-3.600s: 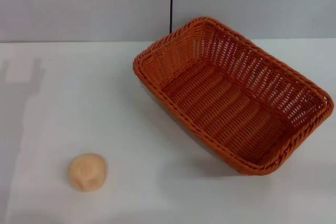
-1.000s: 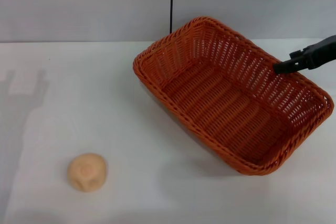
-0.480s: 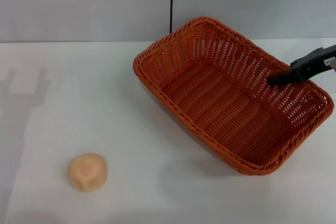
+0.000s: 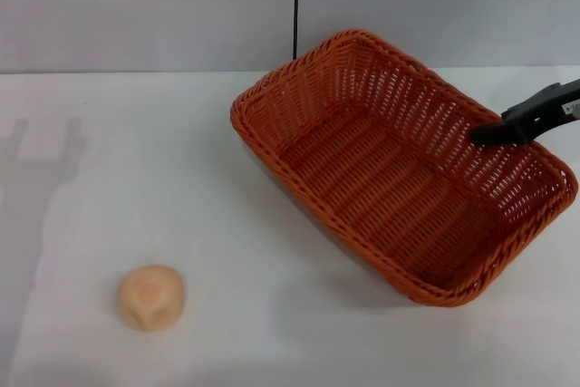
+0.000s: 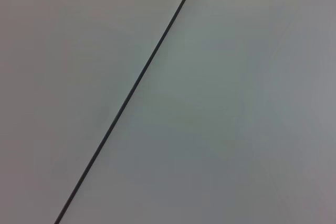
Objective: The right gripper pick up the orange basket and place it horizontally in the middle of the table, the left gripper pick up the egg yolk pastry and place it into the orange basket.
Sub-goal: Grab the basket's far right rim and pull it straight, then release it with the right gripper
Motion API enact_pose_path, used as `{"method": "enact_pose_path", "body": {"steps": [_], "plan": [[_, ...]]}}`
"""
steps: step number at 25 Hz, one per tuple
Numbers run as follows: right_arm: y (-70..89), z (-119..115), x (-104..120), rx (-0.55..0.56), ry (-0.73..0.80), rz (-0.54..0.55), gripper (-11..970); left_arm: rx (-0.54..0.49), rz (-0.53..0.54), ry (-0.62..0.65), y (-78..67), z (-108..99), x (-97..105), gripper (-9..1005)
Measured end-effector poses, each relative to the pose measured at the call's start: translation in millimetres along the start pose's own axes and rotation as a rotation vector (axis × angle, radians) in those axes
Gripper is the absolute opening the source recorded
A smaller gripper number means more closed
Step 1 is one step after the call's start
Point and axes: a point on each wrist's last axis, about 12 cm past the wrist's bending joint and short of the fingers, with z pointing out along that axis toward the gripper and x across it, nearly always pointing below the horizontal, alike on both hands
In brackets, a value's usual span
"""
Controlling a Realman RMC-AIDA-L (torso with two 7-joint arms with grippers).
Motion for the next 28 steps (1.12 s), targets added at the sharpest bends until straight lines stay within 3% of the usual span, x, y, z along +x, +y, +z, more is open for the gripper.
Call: {"method": "enact_pose_path", "body": {"steps": [2, 9, 28], "plan": [[-0.2, -0.4, 0.0, 0.002, 0.000, -0.001, 189, 0.000, 0.000, 0.000, -0.1, 0.0, 0.0, 843], [2.0, -11.9, 0.2, -0.030, -0.056, 0.008, 188, 0.001, -0.002, 0.000, -0.4, 0.5, 0.2, 842], [5.7, -81.4, 2.0, -0.204, -0.416, -0.007, 169, 0.001, 0.000, -0.003, -0.1, 4.1, 0.4, 842]]}}
